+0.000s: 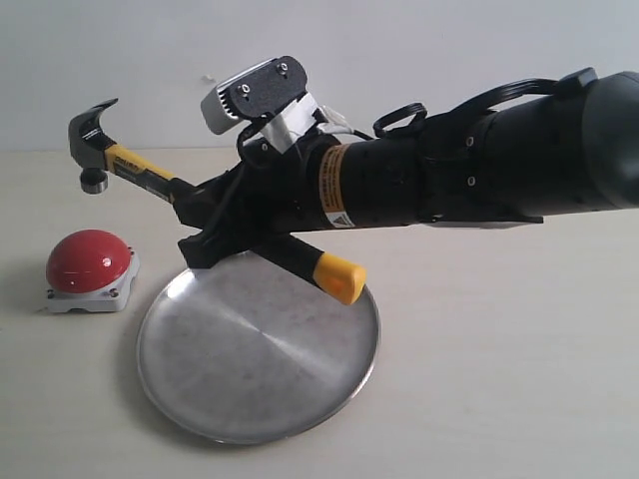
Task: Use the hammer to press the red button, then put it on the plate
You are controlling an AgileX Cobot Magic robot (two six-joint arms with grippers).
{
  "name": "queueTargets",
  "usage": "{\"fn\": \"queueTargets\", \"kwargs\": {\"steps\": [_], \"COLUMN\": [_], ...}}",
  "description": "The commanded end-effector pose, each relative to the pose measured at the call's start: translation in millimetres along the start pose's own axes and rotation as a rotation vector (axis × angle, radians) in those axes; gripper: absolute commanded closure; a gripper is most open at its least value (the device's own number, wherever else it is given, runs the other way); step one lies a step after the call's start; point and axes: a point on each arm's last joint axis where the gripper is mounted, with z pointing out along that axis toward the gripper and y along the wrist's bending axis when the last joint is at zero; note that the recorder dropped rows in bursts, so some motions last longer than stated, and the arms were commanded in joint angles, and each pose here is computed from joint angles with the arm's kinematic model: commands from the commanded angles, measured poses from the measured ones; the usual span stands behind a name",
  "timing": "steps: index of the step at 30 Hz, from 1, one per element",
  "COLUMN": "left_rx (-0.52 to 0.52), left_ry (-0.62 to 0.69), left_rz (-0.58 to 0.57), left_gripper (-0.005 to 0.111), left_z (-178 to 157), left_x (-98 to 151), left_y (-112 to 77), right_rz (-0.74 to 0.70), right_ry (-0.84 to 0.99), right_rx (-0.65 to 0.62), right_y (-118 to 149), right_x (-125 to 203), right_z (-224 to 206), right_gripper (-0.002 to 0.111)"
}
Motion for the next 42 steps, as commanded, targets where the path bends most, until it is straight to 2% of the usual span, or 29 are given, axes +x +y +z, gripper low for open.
{"fn": "queueTargets", "kwargs": {"steps": [1, 5, 6, 7, 8, 10, 11, 27, 28, 30, 32, 34, 37, 39, 40, 42], "left_rx": [0.01, 0.003, 0.001, 0.003, -0.003, -0.016, -0.018, -0.03, -0.042, -0.086, -0.124, -0.149, -0.146, -0.157, -0.177, -0.227], "left_ry": [0.002, 0.006, -0.012, -0.047, -0.109, -0.263, -0.288, -0.271, -0.267, -0.25, -0.226, -0.2, -0.21, -0.232, -0.235, -0.243], "left_rz": [-0.006, -0.01, -0.05, -0.121, -0.251, -0.572, -0.625, -0.6, -0.588, -0.484, -0.306, -0.063, 0.244, 0.338, 0.345, 0.279], "left_gripper": [0.107, 0.107, 0.107, 0.107, 0.107, 0.107, 0.107, 0.107, 0.107, 0.107, 0.107, 0.107, 0.107, 0.107, 0.107, 0.107], "left_z": [-1, -1, -1, -1, -1, -4, -4, -4, -4, -4, -4, -4, -4, -5, -5, -6], "left_x": [1, 3, 2, -2, -7, -19, -21, -19, -19, -17, -15, -10, -11, -14, -14, -15], "left_y": [-0.8, 0.2, 0.4, 0.5, 2.0, 8.5, 9.9, 10.1, 10.9, 13.3, 14.8, 15.6, 12.8, 12.4, 14.0, 19.0], "right_rz": [-0.006, -0.031, -0.036, -0.054, -0.06, -0.075, -0.072, -0.07, -0.07, -0.07, -0.07, -0.07, -0.07, -0.07, -0.07, -0.074], "right_ry": [-0.082, -0.071, -0.074, -0.079, -0.079, -0.081, -0.083, -0.092, -0.092, -0.092, -0.093, -0.093, -0.093, -0.093, -0.093, -0.092], "right_rx": [-0.058, -0.06, -0.065, -0.07, -0.07, -0.068, -0.067, -0.081, -0.081, -0.081, -0.083, -0.083, -0.083, -0.083, -0.083, -0.084], "right_y": [8, 8, 9, 9, 9, 9, 9, 10, 10, 10, 11, 11, 11, 11, 11, 11], "right_x": [-16, -15, -15, -16, -16, -16, -16, -17, -17, -17, -17, -17, -17, -17, -17, -17], "right_z": [-7, -6, -6, -7, -7, -7, -7, -7, -7, -7, -7, -7, -7, -7, -7, -7], "right_gripper": [0.108, 0.108, 0.108, 0.108, 0.108, 0.108, 0.108, 0.108, 0.108, 0.108, 0.108, 0.108, 0.108, 0.108, 0.108, 0.108]}}
